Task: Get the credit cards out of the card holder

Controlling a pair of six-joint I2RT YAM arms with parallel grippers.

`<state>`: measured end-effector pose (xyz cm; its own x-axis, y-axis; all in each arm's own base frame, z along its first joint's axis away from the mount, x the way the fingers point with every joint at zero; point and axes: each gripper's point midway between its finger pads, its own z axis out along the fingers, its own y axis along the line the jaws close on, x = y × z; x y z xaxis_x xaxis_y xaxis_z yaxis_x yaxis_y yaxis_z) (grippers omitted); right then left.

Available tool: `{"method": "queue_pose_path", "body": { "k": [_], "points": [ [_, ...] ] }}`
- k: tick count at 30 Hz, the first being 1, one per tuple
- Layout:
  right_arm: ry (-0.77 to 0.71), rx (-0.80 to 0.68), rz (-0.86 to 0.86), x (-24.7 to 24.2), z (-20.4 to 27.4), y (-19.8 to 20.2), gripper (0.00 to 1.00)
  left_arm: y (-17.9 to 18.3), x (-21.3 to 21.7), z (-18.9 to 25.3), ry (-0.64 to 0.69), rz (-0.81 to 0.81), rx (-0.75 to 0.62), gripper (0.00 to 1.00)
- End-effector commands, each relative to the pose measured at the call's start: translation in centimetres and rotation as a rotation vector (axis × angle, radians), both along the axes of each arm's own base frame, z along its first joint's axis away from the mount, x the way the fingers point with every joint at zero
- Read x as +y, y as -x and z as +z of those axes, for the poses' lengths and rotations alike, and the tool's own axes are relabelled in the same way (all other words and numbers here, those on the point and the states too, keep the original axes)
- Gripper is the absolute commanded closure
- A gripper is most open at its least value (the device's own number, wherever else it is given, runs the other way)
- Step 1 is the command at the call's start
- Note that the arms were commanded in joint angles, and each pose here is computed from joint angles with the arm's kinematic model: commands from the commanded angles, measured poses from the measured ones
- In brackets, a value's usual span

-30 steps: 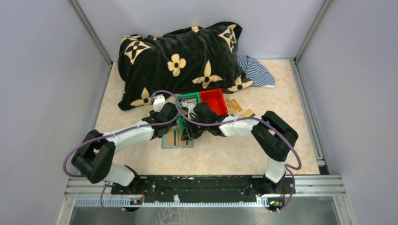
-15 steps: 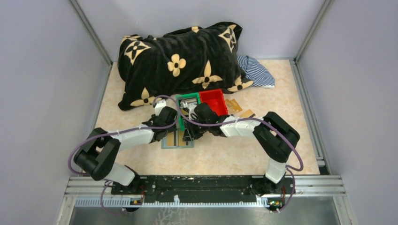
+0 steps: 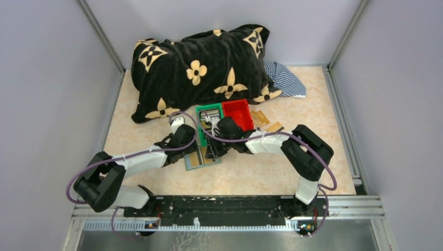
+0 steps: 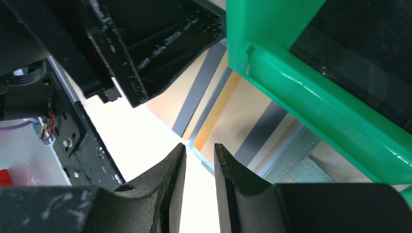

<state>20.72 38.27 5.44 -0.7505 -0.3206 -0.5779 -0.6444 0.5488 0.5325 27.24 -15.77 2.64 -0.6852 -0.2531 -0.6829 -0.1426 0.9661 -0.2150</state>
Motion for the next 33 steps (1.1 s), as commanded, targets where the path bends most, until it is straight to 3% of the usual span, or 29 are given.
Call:
{"method": "queue_pose_path", "body": {
  "k": [1, 19, 33],
  "points": [
    [0.024, -0.034, -0.033, -0.3, -0.9, -1.1, 0.72, 1.3, 0.5, -1.3, -0.037, -0.004, 0.072, 0.38],
    [0.052, 0.026, -0.025, -3.6, -2.2, 2.2, 0.72, 2.9, -6.9, -1.8, -0.034, -0.227, 0.047, 0.4],
    [0.01, 0.001, -0.037, -3.9, -0.1, 2.5, 0.72, 4.2, -4.6, -1.6, -0.078, -0.196, 0.061, 0.4]
  ]
}}
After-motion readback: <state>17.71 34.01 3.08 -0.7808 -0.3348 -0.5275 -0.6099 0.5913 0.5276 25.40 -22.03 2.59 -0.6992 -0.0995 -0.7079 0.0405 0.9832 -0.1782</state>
